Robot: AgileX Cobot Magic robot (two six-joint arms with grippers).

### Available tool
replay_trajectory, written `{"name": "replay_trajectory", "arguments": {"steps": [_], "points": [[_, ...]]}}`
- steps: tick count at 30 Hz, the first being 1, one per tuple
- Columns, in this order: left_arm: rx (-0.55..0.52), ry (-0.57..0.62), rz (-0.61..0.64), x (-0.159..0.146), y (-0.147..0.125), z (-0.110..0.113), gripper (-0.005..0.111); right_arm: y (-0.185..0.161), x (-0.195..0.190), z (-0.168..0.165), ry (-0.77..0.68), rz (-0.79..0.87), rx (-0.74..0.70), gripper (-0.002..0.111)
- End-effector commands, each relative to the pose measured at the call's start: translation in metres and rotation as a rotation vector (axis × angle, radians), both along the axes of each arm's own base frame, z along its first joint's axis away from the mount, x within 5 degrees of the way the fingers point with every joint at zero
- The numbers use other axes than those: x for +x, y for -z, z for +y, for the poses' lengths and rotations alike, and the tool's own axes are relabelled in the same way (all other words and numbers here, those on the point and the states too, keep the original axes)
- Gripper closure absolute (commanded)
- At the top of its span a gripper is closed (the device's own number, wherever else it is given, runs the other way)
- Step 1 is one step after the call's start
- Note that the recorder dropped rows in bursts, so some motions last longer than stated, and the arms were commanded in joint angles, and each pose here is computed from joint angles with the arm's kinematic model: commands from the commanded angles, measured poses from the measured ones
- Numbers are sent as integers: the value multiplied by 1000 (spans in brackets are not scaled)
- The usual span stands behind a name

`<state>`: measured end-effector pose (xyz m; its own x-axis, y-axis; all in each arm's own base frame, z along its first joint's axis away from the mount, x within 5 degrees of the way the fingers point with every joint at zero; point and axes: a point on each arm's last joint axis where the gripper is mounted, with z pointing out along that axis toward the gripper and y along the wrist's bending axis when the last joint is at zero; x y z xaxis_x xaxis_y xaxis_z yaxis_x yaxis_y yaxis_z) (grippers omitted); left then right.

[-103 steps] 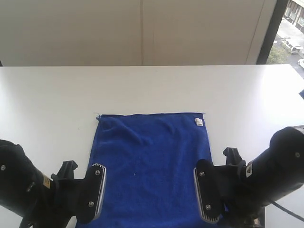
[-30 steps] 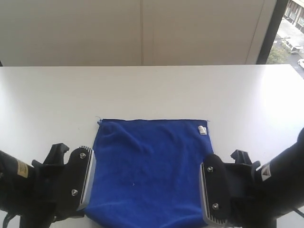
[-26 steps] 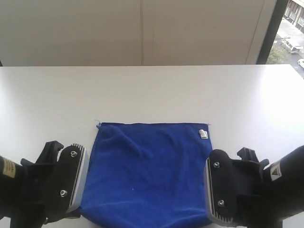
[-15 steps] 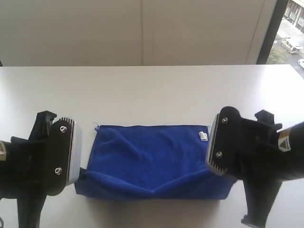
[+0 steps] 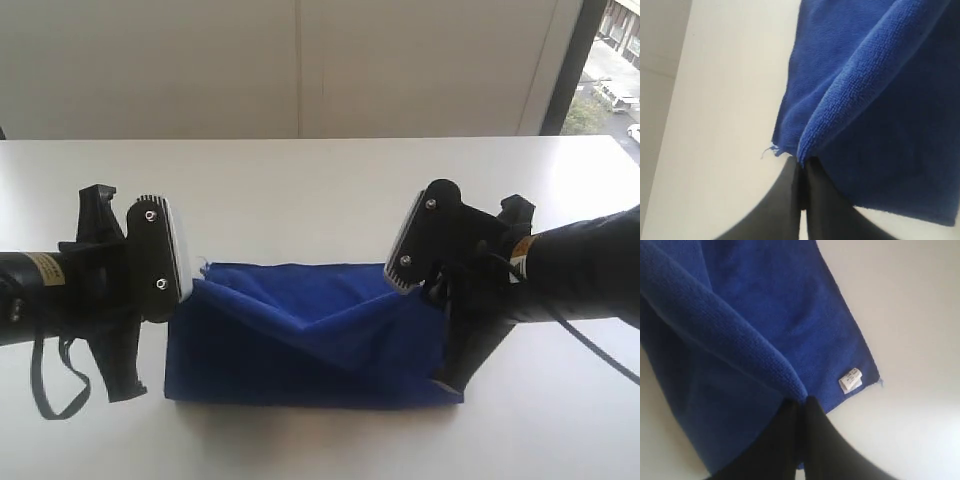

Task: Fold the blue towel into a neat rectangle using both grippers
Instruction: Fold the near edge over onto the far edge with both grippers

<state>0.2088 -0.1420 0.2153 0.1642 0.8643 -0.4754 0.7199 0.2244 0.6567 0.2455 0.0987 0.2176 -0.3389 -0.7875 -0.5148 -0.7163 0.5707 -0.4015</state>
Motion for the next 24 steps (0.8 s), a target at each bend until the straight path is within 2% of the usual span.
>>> {"name": "replay_trajectory", "arguments": {"steps": [1, 8, 12, 16, 19, 24], "points": [[-20, -39, -32, 13, 9, -3, 107, 9, 21, -8, 56, -60, 30, 108], [-15, -59, -58, 48, 28, -23, 107, 13, 60, -19, 143, -71, 45, 108], [-36, -116, -50, 74, 36, -30, 107, 20, 84, -22, 167, -74, 46, 108], [-34, -169, -39, 94, 47, -24, 107, 39, 103, -22, 180, -52, 39, 108], [-32, -225, 20, 100, 65, -15, 107, 54, 110, -21, 178, -43, 38, 108], [-35, -232, 0, 105, 76, -16, 107, 73, 115, -19, 176, -39, 40, 108]]}}
